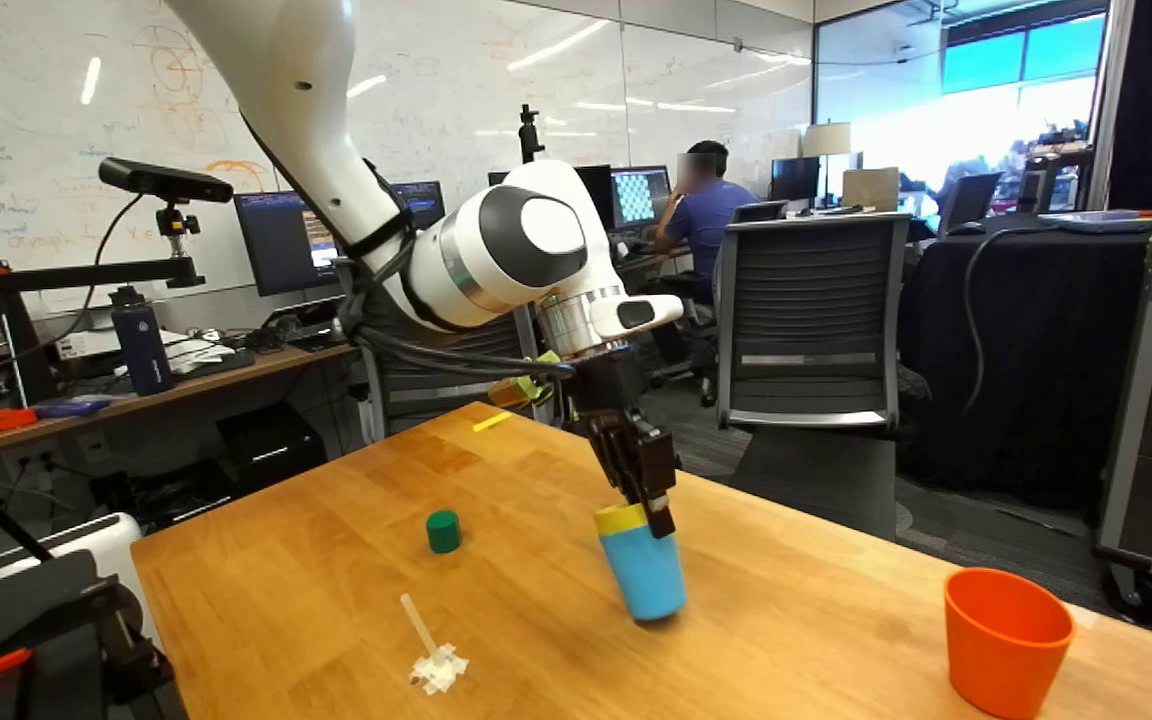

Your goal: Put the yellow cup in the blue cup then pick the orange cup and put it in the yellow cup

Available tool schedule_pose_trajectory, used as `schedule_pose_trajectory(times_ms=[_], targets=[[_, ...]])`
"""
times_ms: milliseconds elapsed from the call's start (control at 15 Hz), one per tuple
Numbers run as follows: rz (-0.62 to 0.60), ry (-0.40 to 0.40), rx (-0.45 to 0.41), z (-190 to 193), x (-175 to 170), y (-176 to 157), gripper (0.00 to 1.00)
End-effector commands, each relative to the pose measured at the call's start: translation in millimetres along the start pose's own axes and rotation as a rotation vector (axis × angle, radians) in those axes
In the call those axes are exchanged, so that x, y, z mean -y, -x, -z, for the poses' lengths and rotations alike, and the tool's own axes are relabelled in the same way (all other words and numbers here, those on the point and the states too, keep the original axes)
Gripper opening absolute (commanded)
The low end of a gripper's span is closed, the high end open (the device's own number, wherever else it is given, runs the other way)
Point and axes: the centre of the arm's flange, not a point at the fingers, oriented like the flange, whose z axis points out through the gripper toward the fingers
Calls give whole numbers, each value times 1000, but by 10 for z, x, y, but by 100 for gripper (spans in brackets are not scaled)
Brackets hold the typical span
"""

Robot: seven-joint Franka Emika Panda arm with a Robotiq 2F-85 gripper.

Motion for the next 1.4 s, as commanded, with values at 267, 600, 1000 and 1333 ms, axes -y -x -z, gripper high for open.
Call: schedule_pose_trajectory(times_ms=[267, 600, 1000, 1333], targets=[[-15, -37, -28, 75, -116, 102, 2], [-11, -45, -48, 95, -107, 186, 2], [26, -50, -10, 47, -167, 537, 2], [25, -49, -4, -23, -384, 646, 2]])
